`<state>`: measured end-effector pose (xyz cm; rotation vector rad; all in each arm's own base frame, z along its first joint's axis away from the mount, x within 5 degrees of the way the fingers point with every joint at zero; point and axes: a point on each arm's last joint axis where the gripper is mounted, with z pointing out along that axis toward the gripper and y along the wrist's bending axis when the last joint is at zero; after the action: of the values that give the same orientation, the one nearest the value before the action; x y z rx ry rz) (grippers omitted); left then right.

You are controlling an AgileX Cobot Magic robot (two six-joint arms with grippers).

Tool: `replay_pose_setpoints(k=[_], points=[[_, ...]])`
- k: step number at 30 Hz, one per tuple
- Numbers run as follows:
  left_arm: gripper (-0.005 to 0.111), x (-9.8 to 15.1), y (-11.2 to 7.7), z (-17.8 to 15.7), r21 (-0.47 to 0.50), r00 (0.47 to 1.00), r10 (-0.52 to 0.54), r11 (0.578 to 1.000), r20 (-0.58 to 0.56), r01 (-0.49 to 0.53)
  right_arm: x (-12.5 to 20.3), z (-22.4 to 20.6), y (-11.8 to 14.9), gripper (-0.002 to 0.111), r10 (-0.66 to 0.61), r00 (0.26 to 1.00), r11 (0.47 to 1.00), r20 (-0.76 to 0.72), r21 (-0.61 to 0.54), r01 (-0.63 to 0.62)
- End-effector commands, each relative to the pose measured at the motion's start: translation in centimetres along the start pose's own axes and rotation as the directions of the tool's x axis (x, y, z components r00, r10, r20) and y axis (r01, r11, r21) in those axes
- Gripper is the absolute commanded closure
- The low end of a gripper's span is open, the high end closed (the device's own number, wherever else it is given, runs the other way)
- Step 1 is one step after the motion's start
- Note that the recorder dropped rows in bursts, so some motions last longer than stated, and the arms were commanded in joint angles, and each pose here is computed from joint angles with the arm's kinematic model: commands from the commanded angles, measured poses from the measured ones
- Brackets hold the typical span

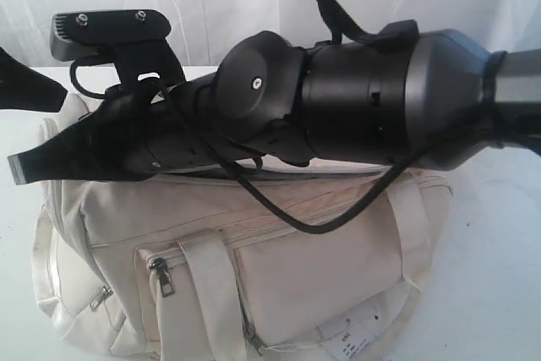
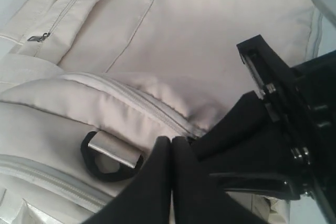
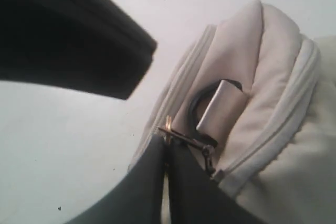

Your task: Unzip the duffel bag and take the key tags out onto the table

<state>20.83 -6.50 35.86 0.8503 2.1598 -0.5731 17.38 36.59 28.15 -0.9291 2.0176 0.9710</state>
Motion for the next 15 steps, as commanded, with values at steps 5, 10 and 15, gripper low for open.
replay_pose_setpoints(k=[5,10,15], points=[[0.107,0.2,-1.2,-1.5,-0.026,0.999,0.016,1.0,0.029,-0.016,-0.2,1.6,-2.0,0.108,0.053,0.995,0.994,0.079,0.088,-0.06],[0.107,0.2,-1.2,-1.5,-0.028,0.999,0.017,0.999,0.027,-0.017,-1.6,2.4,-2.3,0.108,0.056,0.988,0.992,0.145,0.102,-0.071],[0.107,0.2,-1.2,-1.5,-0.028,0.999,0.017,0.999,0.027,-0.017,-2.6,2.2,-2.2,0.108,0.066,0.986,0.993,0.153,0.083,-0.079]])
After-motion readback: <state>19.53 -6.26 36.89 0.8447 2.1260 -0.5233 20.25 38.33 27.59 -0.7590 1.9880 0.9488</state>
